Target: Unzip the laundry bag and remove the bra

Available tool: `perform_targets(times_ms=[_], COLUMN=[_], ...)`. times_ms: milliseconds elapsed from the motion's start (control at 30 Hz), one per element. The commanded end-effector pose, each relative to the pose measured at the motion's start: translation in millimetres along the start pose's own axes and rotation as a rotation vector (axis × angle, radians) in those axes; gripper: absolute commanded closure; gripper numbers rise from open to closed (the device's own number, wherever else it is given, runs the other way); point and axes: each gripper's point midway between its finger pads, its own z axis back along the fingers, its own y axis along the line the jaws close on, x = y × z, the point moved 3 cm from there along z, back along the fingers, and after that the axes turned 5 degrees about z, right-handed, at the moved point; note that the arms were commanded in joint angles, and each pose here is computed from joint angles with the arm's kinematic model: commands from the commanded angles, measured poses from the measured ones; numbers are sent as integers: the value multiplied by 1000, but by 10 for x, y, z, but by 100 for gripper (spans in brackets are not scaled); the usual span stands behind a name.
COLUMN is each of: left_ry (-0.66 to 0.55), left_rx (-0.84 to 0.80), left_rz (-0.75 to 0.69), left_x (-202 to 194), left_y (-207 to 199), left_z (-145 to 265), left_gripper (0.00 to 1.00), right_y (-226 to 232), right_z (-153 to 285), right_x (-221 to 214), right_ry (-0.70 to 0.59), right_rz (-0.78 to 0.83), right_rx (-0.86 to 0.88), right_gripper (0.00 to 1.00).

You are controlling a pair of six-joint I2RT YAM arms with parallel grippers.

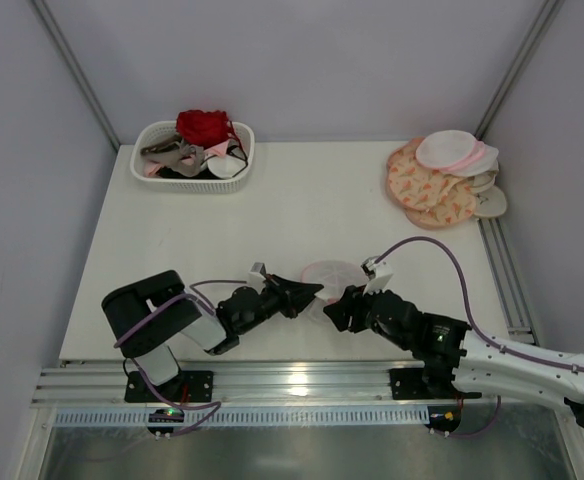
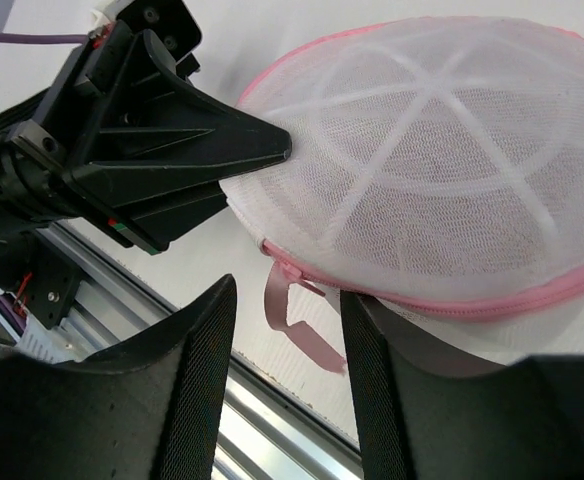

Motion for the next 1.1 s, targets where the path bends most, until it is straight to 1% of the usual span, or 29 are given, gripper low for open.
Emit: perform_targets(times_ms=[0,67,167,200,267,300,433,600,633,767,867,900,933,1000,1033,1067], left_ry=[149,155,159,159,154,152,146,117,110,93,83,102,95,130,125,155], left_rx=[-243,-250,-256,-259,-251,-250,-232,-215,-209,-175,-151,-136,-126,-102,-102,-89], left_rz=[71,75,71,70,68,68,65,50,47,30,15,10,3,-9,-17,-26], left_x=[-319,-331,-343,-346,-332,-325,-297,-230,-212,-131,-34,-39,28,39,114,111], left_y=[-618,-638,-657,-669,-642,-635,-571,-493,-469,-360,-307,-284,-270,-245,-274,-272], left_z=[102,103,121,129,145,149,169,217,226,288,343,377,403,452,463,483], left_gripper=[100,100,100,100,100,100,100,100,100,100,100,100,100,100,100,100], right_y=[167,175,146,138,99,83,-30,-142,-198,-267,-369,-363,-412,-428,-485,-485], right_z=[-75,-122,-151,-147,-123,-109,-19,126,155,253,302,330,356,366,395,394], right_x=[217,210,207,213,225,239,252,288,241,276,226,283,249,274,257,275], right_ry=[-72,-66,-68,-73,-84,-90,-104,-117,-93,-67,-9,-12,13,30,47,54], right_rz=[-31,-28,-29,-33,-37,-39,-39,-44,-31,-20,7,7,19,31,50,46], right_rx=[39,29,4,0,-17,-23,-69,-113,-137,-197,-277,-296,-327,-366,-403,-426], right_gripper=[51,55,67,74,80,87,97,96,96,96,97,96,97,96,96,96])
